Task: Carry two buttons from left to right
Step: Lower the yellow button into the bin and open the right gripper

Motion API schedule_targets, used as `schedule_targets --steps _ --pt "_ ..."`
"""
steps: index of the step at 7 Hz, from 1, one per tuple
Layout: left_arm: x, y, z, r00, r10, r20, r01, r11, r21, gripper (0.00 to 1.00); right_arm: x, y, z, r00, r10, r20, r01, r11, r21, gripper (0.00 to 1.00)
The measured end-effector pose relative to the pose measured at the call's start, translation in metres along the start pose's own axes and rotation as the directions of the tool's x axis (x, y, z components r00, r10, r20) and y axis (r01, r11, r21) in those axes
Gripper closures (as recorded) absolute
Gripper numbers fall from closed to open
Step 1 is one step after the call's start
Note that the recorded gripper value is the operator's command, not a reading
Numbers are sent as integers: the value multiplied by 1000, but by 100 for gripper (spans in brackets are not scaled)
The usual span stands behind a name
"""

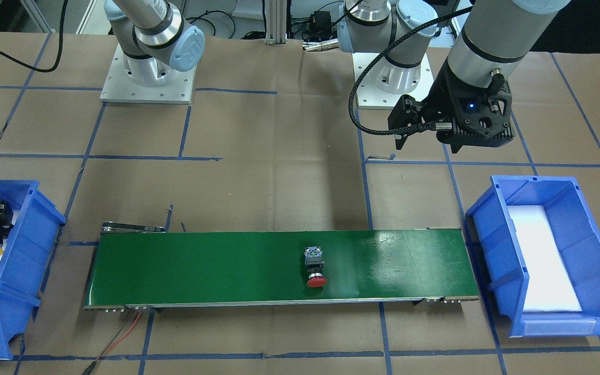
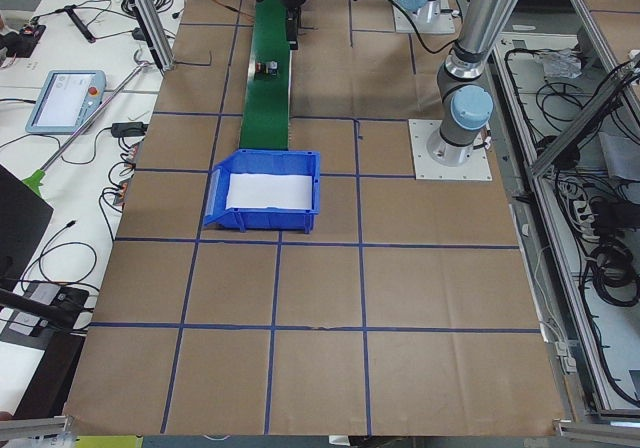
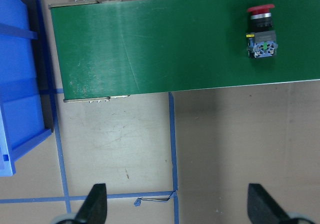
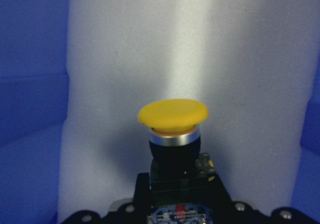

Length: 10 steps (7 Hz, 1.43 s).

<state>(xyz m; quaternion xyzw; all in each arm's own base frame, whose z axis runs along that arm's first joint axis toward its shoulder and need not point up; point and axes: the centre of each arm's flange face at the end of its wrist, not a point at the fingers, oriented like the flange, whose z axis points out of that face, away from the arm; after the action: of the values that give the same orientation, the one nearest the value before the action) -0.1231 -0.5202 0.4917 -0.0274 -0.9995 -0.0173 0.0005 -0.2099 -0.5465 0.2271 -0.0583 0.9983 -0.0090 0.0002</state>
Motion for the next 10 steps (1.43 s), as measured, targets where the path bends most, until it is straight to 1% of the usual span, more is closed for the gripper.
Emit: schedule_targets --steps 2,3,7,8,9,10 --pt "0 0 0 1000 0 0 0 1000 0 0 1 3 1 1000 21 -14 -21 999 -25 54" --pt "0 0 0 1000 0 0 0 1000 1 0 1 3 2 1000 23 -13 -23 999 -28 32" --pt "0 -1 0 1000 0 -1 0 1000 3 0 0 2 1 1000 26 -3 -26 999 -17 31" --pt "0 -1 0 1000 0 -1 0 1000 4 0 0 1 -3 1000 26 -8 -26 1000 -13 26" --pt "0 -1 0 1000 0 -1 0 1000 4 0 1 -1 -10 1000 24 -16 -25 1000 -3 5" --pt "0 -2 0 1000 0 -1 0 1000 5 0 1 -5 -25 1000 23 -20 -23 1000 19 0"
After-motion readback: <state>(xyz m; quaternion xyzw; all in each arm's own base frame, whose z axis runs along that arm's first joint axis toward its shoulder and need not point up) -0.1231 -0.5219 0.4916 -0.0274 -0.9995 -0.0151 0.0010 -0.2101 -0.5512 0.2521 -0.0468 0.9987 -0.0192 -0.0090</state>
